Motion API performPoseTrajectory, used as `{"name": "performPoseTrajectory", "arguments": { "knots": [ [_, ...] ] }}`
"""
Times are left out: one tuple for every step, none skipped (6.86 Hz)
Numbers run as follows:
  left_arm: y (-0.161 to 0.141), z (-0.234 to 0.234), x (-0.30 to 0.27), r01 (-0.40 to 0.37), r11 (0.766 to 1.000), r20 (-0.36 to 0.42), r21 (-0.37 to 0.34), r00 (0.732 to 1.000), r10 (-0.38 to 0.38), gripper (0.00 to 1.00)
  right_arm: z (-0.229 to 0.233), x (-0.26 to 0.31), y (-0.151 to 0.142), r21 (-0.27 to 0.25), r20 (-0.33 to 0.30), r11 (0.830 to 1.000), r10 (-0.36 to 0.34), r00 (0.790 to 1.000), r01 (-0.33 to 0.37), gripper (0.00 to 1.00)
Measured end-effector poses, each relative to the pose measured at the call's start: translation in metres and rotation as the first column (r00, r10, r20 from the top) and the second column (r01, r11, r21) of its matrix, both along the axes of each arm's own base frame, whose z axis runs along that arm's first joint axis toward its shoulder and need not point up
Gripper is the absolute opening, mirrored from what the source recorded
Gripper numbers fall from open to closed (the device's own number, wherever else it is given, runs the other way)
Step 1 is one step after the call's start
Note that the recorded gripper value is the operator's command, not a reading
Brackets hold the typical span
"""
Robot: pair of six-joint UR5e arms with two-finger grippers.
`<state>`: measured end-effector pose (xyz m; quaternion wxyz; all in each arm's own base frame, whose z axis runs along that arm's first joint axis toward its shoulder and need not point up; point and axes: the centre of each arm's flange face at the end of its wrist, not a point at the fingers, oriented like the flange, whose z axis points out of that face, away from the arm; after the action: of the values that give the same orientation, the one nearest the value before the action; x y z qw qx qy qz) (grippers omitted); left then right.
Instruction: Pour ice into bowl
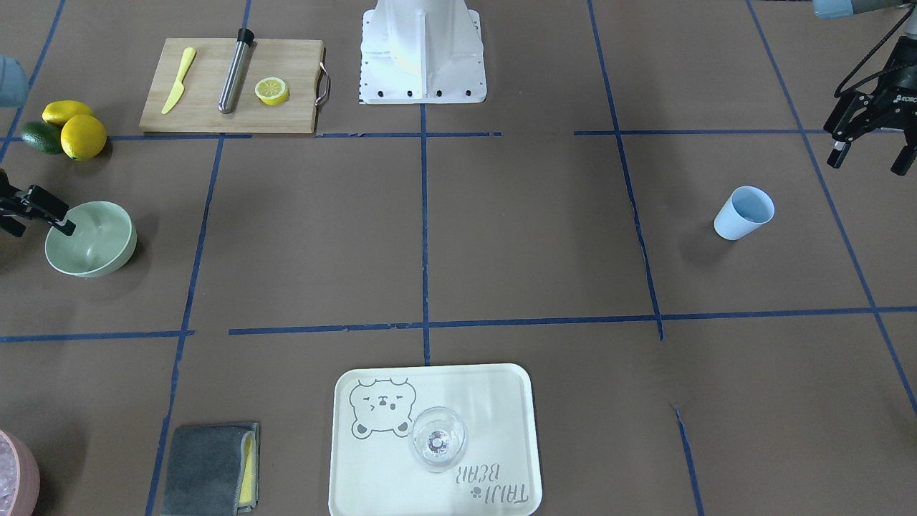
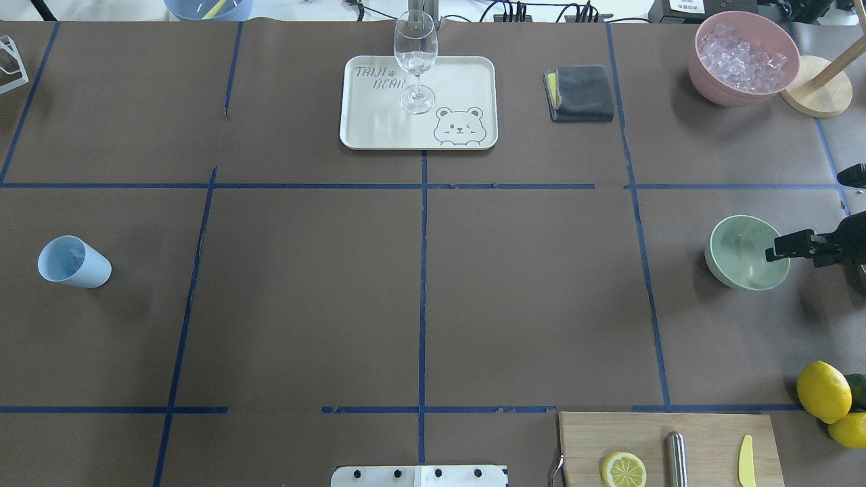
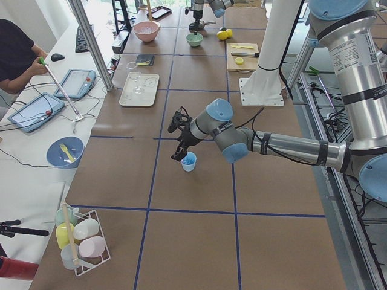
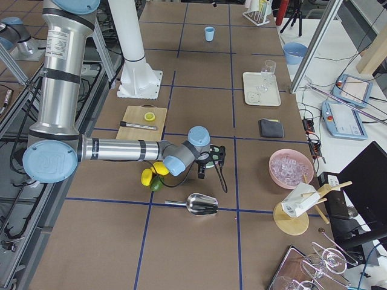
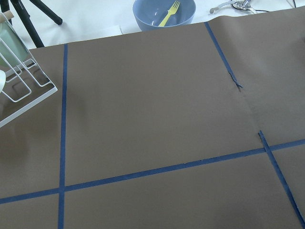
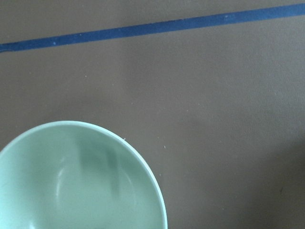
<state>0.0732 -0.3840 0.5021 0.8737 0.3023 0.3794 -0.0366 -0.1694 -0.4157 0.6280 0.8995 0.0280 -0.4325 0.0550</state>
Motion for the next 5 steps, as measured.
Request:
{"name": "performPoseTrajectory", "arguments": {
  "knots": [
    [0.007, 0.005, 0.002, 0.019, 1.000, 0.009, 0.013, 1.000, -0.019, 1.00, 0.002, -0.004, 0.003, -0.002, -0.006, 1.000, -0.008, 1.000, 0.008, 0.30],
    [0.013, 0.007, 0.006, 0.032, 0.999, 0.014, 0.025, 0.999, -0.033, 1.00, 0.004, -0.005, 0.004, -0.004, -0.009, 1.000, -0.012, 1.000, 0.012, 0.06],
    [0.017, 0.008, 0.012, 0.036, 0.999, 0.007, 0.034, 0.999, -0.036, 1.00, 0.006, -0.006, 0.005, -0.007, -0.010, 1.000, -0.015, 1.000, 0.015, 0.00],
    [0.021, 0.008, 0.017, 0.036, 0.998, 0.001, 0.046, 0.999, -0.036, 1.00, 0.006, -0.006, 0.005, -0.009, -0.008, 1.000, -0.018, 1.000, 0.018, 0.00],
    [0.023, 0.008, 0.022, 0.040, 0.998, 0.005, 0.057, 0.999, -0.040, 1.00, 0.004, -0.007, 0.005, -0.009, 0.000, 1.000, -0.022, 1.000, 0.022, 0.00]
  ]
}}
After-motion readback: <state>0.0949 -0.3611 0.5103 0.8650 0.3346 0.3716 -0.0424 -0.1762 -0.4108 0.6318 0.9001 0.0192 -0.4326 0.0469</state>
